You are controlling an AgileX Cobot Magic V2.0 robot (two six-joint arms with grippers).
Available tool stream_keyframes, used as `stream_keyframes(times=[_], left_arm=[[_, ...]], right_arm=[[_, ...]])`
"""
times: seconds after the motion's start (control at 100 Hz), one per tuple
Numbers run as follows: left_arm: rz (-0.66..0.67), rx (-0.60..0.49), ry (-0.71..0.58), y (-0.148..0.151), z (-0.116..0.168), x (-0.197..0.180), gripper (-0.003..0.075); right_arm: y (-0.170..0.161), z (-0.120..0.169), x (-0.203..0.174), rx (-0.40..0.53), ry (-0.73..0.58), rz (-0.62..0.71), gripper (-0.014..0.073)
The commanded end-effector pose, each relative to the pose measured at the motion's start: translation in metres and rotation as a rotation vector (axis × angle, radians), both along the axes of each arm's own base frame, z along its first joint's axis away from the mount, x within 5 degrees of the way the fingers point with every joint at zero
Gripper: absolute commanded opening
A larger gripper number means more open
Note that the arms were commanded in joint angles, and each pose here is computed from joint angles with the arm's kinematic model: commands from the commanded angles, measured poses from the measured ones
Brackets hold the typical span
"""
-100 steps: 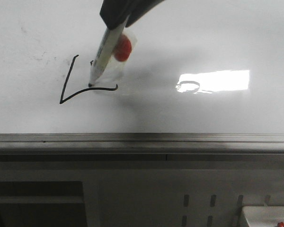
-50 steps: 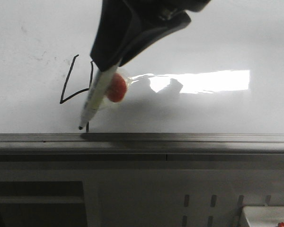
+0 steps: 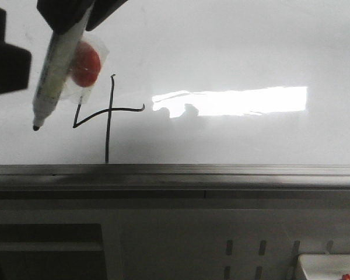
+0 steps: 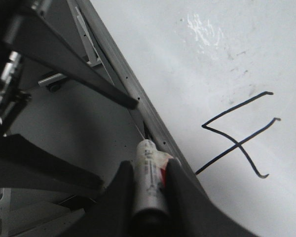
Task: Write number 4 on whiteboard
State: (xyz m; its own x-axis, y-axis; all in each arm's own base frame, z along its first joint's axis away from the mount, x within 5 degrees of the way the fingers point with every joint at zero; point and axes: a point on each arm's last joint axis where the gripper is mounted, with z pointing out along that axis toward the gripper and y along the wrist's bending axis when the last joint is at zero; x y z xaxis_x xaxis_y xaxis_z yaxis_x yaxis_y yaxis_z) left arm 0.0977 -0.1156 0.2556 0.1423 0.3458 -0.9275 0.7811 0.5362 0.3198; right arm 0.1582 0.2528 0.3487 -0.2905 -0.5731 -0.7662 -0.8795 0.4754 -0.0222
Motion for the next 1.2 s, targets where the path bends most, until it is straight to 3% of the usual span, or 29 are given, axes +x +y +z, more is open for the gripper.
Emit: stream_keyframes(times=[0.0, 0.1, 0.19, 0.31, 0.46, 0.94, 0.99, 1.03, 1.08, 1.1, 1.11, 1.15, 1.19], left_arm=[[-0.034, -0.071, -0.019, -0.011, 0.009, 0.006, 0.0386], [-0.031, -0.074, 0.014, -0.017, 0.004, 0.011, 0.0385], [-0.011, -0.080, 0.059, -0.019, -0.001, 0.015, 0.0340], [-0.003, -0.071, 0.083, -0.021, -0.005, 0.017, 0.0205], [0.001, -0.058, 0.093, -0.021, -0.007, 0.018, -0.0018], [0.001, -0.057, 0.094, -0.021, -0.007, 0.018, -0.0020], [0.003, -0.059, 0.097, -0.021, -0.007, 0.018, -0.0020], [0.005, -0.065, 0.098, -0.021, -0.007, 0.018, -0.0020], [0.012, -0.077, 0.107, -0.021, -0.006, 0.018, -0.0020], [0.014, -0.079, 0.110, -0.021, -0.006, 0.018, -0.0020], [0.015, -0.081, 0.111, -0.021, -0.006, 0.018, -0.0020], [0.022, -0.090, 0.120, -0.021, -0.006, 0.019, -0.0020], [0.034, -0.099, 0.135, -0.020, -0.006, 0.019, -0.0020]], right_arm=[[-0.003, 0.025, -0.003, 0.092, -0.069, 0.004, -0.0066], [-0.003, 0.024, -0.004, 0.079, -0.060, 0.005, -0.0066], [-0.004, 0.023, -0.004, 0.071, -0.055, 0.006, -0.0066], [-0.004, 0.023, -0.004, 0.071, -0.055, 0.006, -0.0066], [-0.004, 0.023, -0.004, 0.071, -0.055, 0.006, -0.0066], [-0.003, 0.024, -0.005, 0.096, -0.034, 0.003, -0.0052], [-0.003, 0.024, -0.005, 0.093, -0.032, 0.003, 0.0006], [-0.003, 0.024, -0.005, 0.093, -0.032, 0.003, 0.0103], [-0.003, 0.024, -0.005, 0.097, -0.035, 0.003, 0.0267], [-0.002, 0.025, -0.005, 0.103, -0.039, 0.002, 0.0373], [-0.002, 0.025, -0.005, 0.106, -0.040, 0.002, 0.0373], [-0.002, 0.027, -0.003, 0.120, -0.052, -0.003, 0.0550], [-0.002, 0.029, -0.002, 0.131, -0.068, -0.005, 0.0654]])
